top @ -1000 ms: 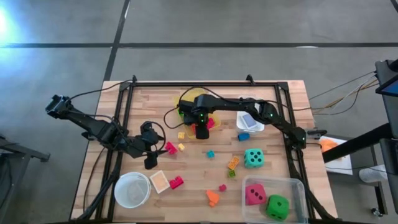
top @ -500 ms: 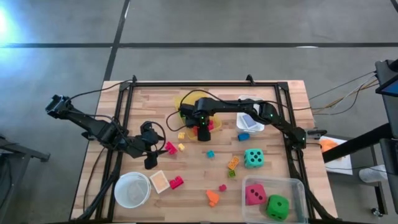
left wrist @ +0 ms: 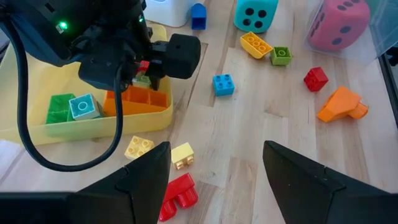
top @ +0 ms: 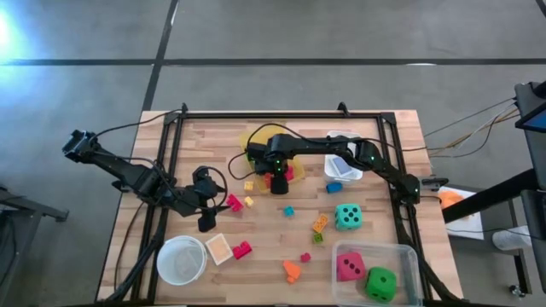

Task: Pick & Place Toys
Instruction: Put the light green game piece into the yellow bin

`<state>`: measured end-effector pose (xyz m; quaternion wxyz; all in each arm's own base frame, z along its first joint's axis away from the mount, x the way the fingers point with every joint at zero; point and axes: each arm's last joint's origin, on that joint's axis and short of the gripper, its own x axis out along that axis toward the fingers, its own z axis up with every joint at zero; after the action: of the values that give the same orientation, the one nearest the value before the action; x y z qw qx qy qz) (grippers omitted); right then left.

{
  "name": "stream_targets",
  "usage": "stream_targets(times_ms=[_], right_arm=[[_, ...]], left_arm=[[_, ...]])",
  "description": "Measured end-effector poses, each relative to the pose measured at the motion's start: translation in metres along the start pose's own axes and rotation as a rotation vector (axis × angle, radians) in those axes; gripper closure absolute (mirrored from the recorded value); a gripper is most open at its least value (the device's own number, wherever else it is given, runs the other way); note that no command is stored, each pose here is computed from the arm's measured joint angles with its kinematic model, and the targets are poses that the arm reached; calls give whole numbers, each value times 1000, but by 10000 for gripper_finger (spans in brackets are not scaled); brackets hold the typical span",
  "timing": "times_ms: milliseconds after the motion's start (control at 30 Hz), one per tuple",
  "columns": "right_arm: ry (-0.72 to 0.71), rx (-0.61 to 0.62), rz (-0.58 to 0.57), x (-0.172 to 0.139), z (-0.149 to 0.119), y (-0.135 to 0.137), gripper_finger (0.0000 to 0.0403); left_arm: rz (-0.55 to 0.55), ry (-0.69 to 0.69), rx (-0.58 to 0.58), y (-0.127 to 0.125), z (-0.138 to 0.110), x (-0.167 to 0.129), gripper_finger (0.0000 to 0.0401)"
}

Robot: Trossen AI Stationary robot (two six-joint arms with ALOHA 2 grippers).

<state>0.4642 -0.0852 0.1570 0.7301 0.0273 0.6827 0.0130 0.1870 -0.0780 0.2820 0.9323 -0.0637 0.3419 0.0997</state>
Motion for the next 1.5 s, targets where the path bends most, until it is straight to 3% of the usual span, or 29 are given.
stream_targets(times_ms=[200, 467, 667, 800, 1200, 1500], right_arm=[[6, 37, 1, 0, -1, 0, 110], [1, 48, 0, -2, 0, 0, 54], [2, 32, -32, -9, -1, 2, 50], [20, 8, -100, -33, -9, 10, 49], [-110, -59, -113, -130, -47, 81, 49], [-116, 27, -81, -155, -100, 122, 49]], left_arm=[[0, 0, 0, 0, 0, 0, 143], [0, 0, 0, 0, 0, 0, 143], [0, 0, 0, 0, 0, 0, 143], [1, 2, 1, 0, 0, 0, 143], [17, 29, 17, 2, -3, 0, 143], [16, 27, 15, 2, -3, 0, 143]])
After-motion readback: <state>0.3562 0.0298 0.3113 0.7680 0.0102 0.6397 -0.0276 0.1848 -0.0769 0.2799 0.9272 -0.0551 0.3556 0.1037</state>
